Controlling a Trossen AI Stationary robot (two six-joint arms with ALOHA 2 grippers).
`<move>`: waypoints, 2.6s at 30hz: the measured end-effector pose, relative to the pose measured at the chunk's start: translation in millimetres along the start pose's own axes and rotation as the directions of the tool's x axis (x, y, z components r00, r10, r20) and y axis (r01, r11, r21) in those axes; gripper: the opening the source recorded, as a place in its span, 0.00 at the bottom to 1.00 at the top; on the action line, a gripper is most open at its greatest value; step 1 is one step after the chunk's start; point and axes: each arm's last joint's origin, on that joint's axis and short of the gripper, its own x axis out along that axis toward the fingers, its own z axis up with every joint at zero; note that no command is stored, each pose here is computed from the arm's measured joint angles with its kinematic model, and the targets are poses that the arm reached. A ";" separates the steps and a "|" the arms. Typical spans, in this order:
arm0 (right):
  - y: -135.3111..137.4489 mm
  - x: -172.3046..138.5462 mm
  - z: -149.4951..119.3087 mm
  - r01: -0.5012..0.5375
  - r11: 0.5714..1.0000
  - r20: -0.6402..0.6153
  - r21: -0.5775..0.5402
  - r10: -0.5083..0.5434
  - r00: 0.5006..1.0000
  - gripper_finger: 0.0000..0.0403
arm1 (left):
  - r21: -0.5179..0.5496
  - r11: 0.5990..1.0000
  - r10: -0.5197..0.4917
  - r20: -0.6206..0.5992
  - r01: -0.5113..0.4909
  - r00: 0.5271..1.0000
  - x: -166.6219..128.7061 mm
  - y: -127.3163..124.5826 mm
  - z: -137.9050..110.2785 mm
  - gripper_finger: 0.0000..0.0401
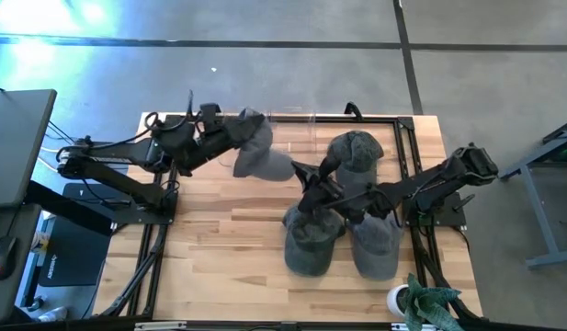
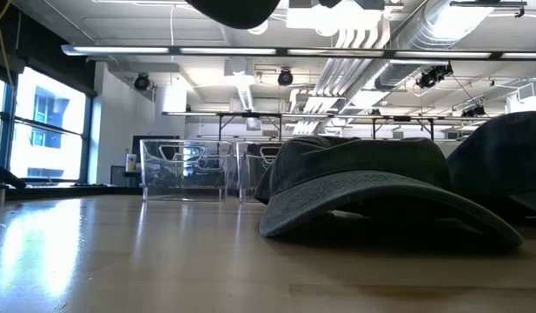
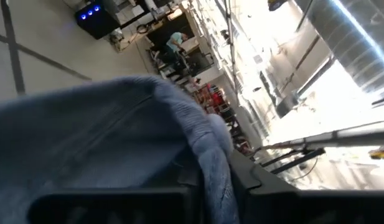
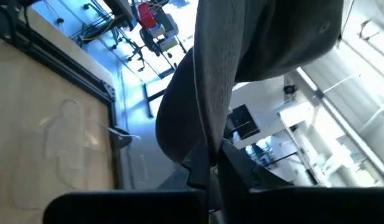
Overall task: Pick & Place hat
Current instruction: Put the left gray cap into the left transparent bin
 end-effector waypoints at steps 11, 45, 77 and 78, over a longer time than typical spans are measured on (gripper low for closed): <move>-20.3 -19.6 1.7 0.007 0.939 -0.015 0.344 -0.003 1.000 0.01 | 0.183 0.972 -0.149 -0.011 0.148 0.989 -24.2 -16.7 29.1 0.51; -89.3 -31.1 -29.7 -0.128 0.645 0.091 0.754 0.090 0.992 0.01 | 0.805 0.589 0.089 -0.156 0.074 0.984 -41.5 -46.6 63.3 0.32; -81.1 -46.3 -19.6 -0.202 0.595 0.144 0.778 0.144 0.979 0.02 | 0.793 0.477 -0.034 -0.415 0.380 0.909 74.5 -52.7 41.8 0.04; -81.2 -46.3 -19.6 -0.202 0.594 0.144 0.779 0.144 0.979 0.02 | 0.784 0.478 -0.039 -0.430 0.395 0.902 71.8 -54.2 43.4 0.04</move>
